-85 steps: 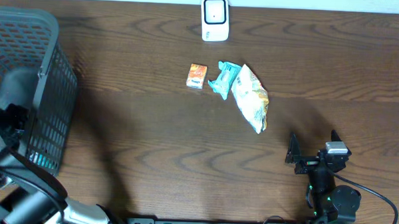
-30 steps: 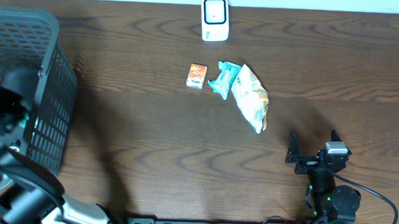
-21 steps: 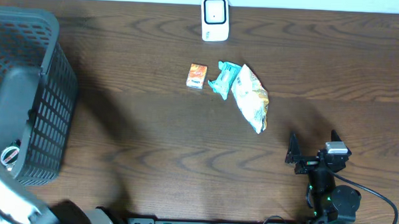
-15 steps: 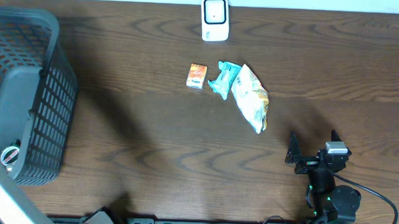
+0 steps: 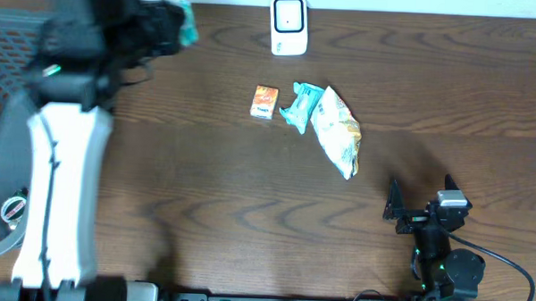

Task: Scan the item barcode
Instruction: 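Scan the green Kleenex pack and set it left of the orange box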

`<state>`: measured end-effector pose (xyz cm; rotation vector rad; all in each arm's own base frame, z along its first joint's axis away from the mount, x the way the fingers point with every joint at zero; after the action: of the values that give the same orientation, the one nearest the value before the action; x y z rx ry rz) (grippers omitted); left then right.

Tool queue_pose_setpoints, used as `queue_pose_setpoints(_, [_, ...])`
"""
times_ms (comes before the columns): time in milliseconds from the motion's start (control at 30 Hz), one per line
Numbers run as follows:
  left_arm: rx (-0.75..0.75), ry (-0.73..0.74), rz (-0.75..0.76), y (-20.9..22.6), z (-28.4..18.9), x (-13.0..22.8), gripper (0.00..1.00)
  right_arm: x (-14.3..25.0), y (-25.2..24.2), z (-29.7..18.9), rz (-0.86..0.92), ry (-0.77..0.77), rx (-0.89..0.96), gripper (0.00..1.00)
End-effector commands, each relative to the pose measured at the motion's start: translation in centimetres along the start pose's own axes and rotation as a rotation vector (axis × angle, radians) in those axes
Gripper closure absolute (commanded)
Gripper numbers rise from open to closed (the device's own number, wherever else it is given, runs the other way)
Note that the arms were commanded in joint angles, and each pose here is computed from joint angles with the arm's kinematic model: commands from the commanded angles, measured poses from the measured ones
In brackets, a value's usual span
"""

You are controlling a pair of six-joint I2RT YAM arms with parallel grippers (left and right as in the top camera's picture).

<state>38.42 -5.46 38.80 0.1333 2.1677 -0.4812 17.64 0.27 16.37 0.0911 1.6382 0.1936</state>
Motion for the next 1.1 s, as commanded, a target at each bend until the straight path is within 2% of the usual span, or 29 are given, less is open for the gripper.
queue_pose_setpoints(0, [-0.088,0.112,0.057,-0.1,5.4,2.0,0.93,0.0,0.1,0.0,-0.007,-0.001,-0.003,0.01])
queue_pose_setpoints(367, [-0.238,0.440,0.098,1.8,18.0,11.0,0.93,0.0,0.1,0.0,-0.007,-0.001,-0.003,0.01])
queue_pose_setpoints(600, [-0.259,0.605,0.076,3.3,21.1,15.8,0.93,0.0,0.1,0.0,-0.007,-0.001,-0.003,0.01])
queue_pose_setpoints(867, [-0.209,0.614,0.061,2.8,22.0,16.4,0.92,0.0,0.1,0.0,-0.007,-0.001,-0.003,0.01])
queue_pose_setpoints(933, [-0.209,0.613,0.062,2.8,22.0,16.4,0.43,0.0,0.1,0.0,-0.007,-0.001,-0.003,0.01])
queue_pose_setpoints(967, [-0.209,0.613,0.062,2.8,22.0,16.4,0.40,0.0,0.1,0.0,-0.007,-0.001,-0.003,0.01])
queue_pose_setpoints(1067, [-0.207,0.602,0.064,2.7,21.7,16.0,0.40,0.0,0.1,0.0,-0.007,-0.001,-0.003,0.01])
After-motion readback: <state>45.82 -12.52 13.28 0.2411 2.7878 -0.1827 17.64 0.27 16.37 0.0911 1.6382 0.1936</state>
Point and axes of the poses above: each gripper's point midway between its finger pads, its own z axis out along the fingers, its own y axis along the line the jaws close on, x = y × z, the point moved 7 cm from there along -z, back along the fingers, and after that the axes turned 9 degrees about z, right-handed, at the moved point
